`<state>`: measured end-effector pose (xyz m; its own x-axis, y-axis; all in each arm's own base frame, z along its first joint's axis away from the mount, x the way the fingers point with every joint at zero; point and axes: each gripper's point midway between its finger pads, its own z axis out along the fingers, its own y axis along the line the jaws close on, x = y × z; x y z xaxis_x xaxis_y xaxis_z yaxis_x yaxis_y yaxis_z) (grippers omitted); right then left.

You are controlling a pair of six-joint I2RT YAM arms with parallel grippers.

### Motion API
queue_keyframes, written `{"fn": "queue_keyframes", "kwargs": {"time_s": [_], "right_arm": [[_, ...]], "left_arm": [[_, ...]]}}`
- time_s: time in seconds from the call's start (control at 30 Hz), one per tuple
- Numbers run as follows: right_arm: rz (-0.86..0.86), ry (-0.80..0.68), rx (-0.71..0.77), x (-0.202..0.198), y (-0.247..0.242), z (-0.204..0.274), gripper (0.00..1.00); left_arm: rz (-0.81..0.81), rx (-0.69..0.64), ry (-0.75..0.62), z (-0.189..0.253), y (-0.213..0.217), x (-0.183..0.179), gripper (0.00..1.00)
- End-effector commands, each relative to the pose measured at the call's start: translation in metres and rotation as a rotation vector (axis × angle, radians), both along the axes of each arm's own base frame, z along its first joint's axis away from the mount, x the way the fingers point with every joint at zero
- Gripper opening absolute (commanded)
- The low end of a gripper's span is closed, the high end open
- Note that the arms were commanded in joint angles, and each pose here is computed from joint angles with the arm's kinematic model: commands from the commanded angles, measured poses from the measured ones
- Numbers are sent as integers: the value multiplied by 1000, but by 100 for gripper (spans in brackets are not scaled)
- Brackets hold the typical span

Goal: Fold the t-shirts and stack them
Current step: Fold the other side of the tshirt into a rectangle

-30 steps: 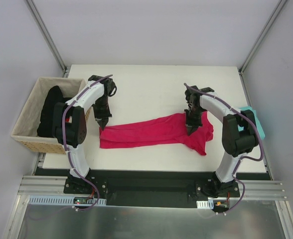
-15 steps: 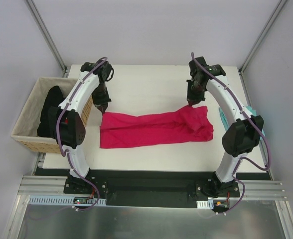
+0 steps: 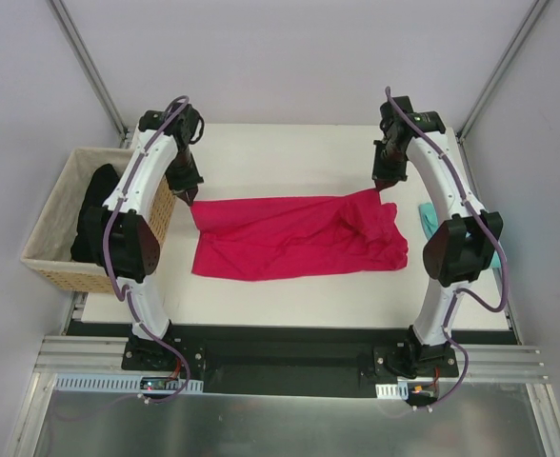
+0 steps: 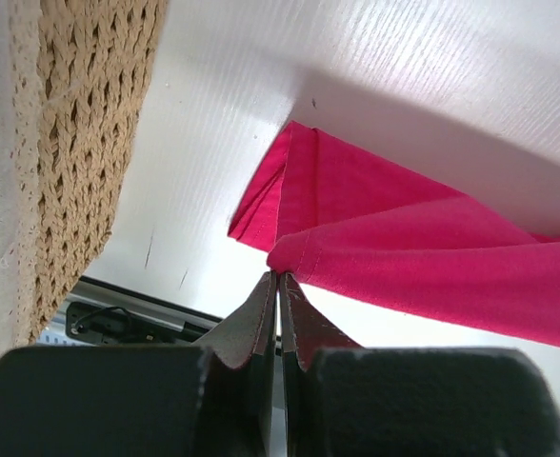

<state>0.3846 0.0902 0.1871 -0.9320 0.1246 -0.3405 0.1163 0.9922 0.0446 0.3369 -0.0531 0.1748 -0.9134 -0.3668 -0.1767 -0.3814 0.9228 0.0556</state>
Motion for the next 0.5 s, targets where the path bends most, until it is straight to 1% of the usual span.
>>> {"fn": "queue_keyframes", "kwargs": {"time_s": [0.0,0.23,0.3,0.33,0.47], "right_arm": [[12,-25,-5,1,-9,18,1],[38,0,27,-4,-2,11,1],[49,10,46,-4,2,8,1],[60,20,79,-5,8,7,1],[77,52,89,-11,12,0,1]], "left_arm": [[16,26,20,12,13,-7,0],[29,33,33,9,19,-10,0],[29,31,43,7,18,-12,0],[28,31,46,6,18,-13,0],[34,35,63,3,19,-18,0]]}}
